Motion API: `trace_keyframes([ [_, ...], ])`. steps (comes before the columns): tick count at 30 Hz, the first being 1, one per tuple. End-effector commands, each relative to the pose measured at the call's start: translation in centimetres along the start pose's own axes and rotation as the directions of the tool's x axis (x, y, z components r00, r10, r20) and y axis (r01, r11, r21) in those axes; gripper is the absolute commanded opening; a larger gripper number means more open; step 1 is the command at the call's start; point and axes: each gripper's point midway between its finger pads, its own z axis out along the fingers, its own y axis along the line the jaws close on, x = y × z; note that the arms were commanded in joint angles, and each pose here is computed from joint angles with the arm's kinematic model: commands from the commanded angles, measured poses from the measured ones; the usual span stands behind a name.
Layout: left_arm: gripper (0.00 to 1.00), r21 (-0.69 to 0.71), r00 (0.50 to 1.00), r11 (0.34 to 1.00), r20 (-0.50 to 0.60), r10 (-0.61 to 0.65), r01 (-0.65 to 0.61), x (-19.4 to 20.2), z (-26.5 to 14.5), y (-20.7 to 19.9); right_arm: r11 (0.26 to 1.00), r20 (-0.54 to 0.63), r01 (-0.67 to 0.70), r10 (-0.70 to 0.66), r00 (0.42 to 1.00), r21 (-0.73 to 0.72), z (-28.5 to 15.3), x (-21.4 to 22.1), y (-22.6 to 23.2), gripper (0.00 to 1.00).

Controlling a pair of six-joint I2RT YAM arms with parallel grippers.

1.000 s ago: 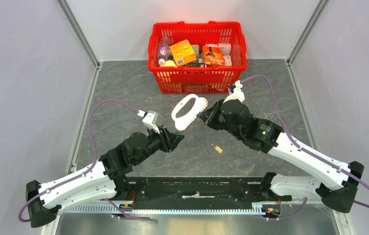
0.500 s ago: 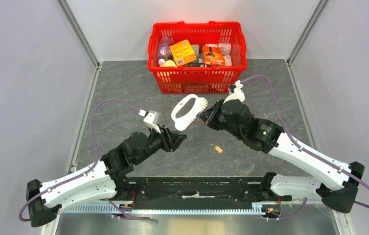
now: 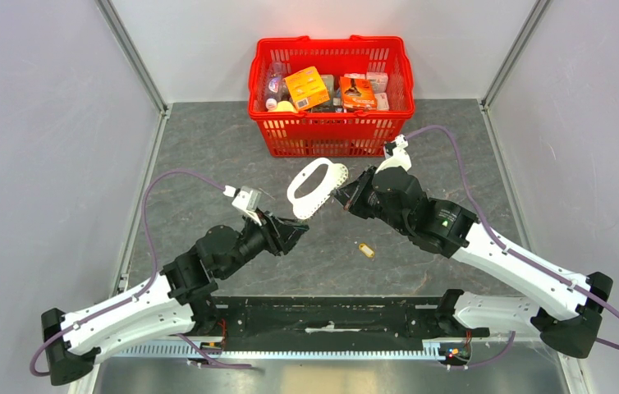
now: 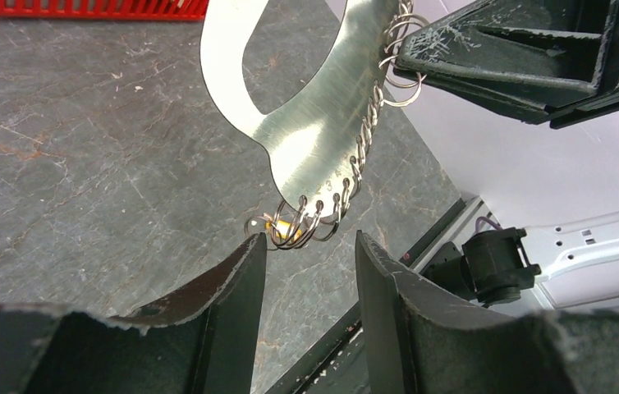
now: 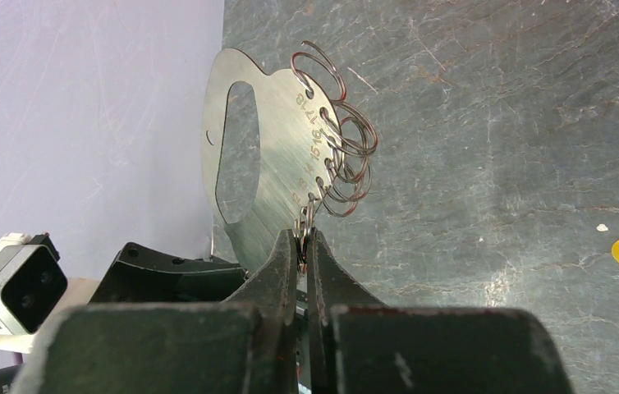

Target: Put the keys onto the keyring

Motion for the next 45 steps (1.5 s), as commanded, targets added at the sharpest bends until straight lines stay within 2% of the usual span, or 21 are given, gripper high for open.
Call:
trace_keyframes([
  [1, 0.49, -0.003, 0.997, 0.999, 0.061, 0.039, -0.039, -1.4, -0.3, 0.0, 0.994, 0.05, -0.041, 0.046, 0.998, -0.102, -1.6, -2.3, 3.2, 0.02],
  [10, 0.41, -0.005, 0.997, 0.999, 0.065, 0.041, -0.041, -1.4, -0.5, 0.2, 0.993, 0.04, -0.046, 0.051, 0.998, -0.111, -1.5, -2.1, 3.5, 0.01],
  [31, 0.32, -0.012, 0.997, 0.999, 0.062, 0.038, -0.038, -1.6, -0.6, 0.2, 0.993, 0.039, -0.049, 0.054, 0.998, -0.11, -1.5, -1.8, 3.1, 0.0],
  [39, 0.45, -0.009, 1.0, 1.0, 0.016, -0.007, 0.007, -1.1, -2.3, 0.2, 0.994, 0.062, -0.047, 0.054, 0.997, -0.098, -1.8, -2.4, 2.9, 0.0],
  [45, 0.46, 0.034, 0.997, 0.996, -0.008, -0.08, 0.08, 0.1, -3.2, -0.1, 0.994, 0.058, -0.045, 0.051, 0.997, -0.095, -1.6, -2.2, 2.9, 0.0],
])
